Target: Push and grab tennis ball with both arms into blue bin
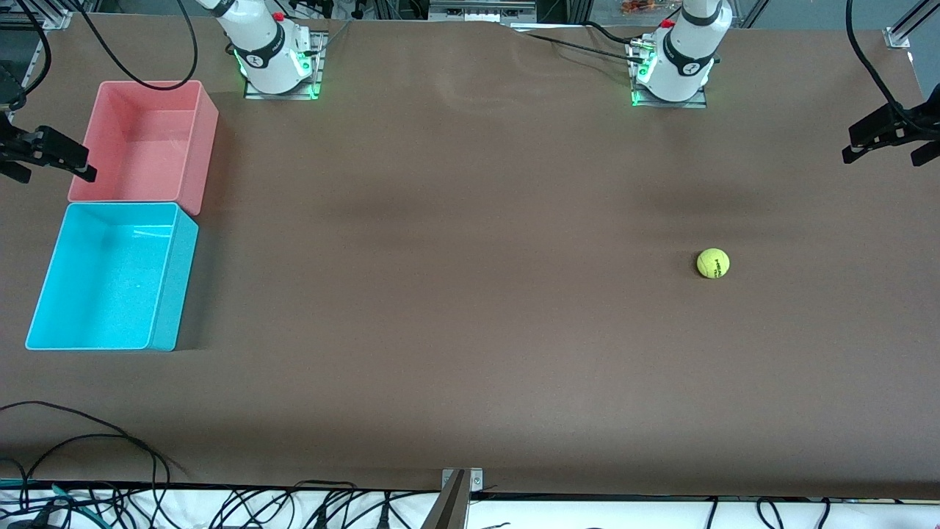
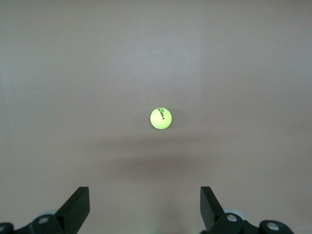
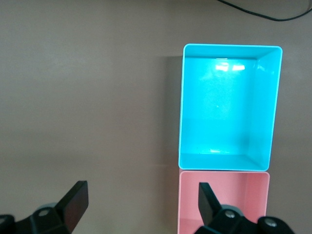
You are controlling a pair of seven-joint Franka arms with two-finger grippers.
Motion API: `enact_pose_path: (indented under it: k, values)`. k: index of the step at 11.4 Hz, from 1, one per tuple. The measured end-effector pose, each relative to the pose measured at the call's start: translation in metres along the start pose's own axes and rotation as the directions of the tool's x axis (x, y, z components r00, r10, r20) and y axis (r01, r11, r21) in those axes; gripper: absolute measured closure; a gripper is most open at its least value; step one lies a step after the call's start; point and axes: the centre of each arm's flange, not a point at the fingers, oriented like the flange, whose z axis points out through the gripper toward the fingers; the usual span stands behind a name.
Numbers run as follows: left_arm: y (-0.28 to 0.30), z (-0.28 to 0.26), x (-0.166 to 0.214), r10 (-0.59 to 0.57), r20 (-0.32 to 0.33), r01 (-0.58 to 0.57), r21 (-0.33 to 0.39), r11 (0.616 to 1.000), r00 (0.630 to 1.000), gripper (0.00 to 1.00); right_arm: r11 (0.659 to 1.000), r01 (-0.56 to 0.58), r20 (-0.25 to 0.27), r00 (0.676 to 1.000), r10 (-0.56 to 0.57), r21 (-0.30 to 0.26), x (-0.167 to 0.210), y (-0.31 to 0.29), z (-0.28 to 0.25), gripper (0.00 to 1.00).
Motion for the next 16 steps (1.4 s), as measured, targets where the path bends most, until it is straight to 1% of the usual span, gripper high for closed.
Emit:
enact_pose_path:
  k: [4, 8, 16]
  values:
    - [0.0, 0.0, 0.0, 0.0, 0.0, 0.0, 0.0, 1.0, 1.0, 0.0, 1.0, -0.018, -0.002, 1.0, 0.018, 0.0, -0.001, 0.01, 0.0, 0.0]
    - [0.0, 0.0, 0.0, 0.0, 0.0, 0.0, 0.0, 1.0, 1.0, 0.0, 1.0, -0.029, -0.019, 0.999, 0.029, -0.002, -0.001, 0.015, -0.007, 0.0]
    - [0.0, 0.0, 0.0, 0.0, 0.0, 0.0, 0.0, 1.0, 1.0, 0.0, 0.999, -0.034, -0.019, 0.999, 0.034, -0.002, -0.001, 0.018, -0.007, 0.0]
